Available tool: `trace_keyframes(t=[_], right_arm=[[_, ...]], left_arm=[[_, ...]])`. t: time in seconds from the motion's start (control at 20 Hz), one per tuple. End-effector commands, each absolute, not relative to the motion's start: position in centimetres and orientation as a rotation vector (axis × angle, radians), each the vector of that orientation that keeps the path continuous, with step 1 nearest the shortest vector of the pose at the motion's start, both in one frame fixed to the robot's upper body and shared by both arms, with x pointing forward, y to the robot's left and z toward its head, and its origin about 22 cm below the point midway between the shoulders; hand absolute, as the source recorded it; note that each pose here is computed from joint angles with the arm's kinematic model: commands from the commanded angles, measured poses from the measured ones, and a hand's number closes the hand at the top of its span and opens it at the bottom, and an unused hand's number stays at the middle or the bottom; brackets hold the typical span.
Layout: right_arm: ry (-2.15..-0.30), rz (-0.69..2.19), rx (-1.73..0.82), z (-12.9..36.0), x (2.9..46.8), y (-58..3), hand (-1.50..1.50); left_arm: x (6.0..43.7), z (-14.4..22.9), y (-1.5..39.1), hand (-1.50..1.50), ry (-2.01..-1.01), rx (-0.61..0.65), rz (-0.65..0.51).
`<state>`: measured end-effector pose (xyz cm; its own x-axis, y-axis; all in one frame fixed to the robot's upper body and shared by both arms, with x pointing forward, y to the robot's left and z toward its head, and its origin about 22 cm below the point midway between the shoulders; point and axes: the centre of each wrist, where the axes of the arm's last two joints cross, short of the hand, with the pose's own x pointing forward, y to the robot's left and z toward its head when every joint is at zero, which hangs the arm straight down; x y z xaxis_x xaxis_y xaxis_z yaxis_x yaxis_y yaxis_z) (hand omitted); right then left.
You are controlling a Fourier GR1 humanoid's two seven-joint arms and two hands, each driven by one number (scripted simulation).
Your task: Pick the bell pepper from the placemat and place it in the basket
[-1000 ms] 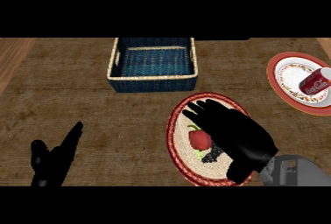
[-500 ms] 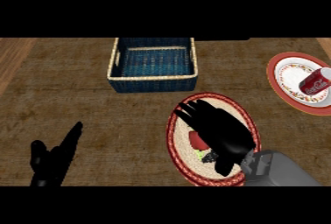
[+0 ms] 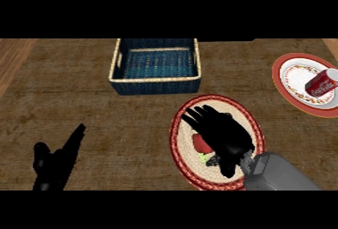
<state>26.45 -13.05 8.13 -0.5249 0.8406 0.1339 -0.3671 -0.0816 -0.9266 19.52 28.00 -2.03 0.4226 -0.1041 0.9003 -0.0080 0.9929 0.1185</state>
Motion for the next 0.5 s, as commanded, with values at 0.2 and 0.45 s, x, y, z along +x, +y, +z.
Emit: trace_keyframes(t=[0.2,0.45], right_arm=[[-1.313,1.742,-0.551,7.2,27.6,-13.1,-1.50],[-1.323,1.734,-0.565,4.7,26.7,-13.7,-1.50]], left_arm=[[18.7,-5.6,29.2,0.00,-1.010,0.147,-0.023],[18.9,-5.7,29.0,0.00,-1.014,0.152,-0.018]])
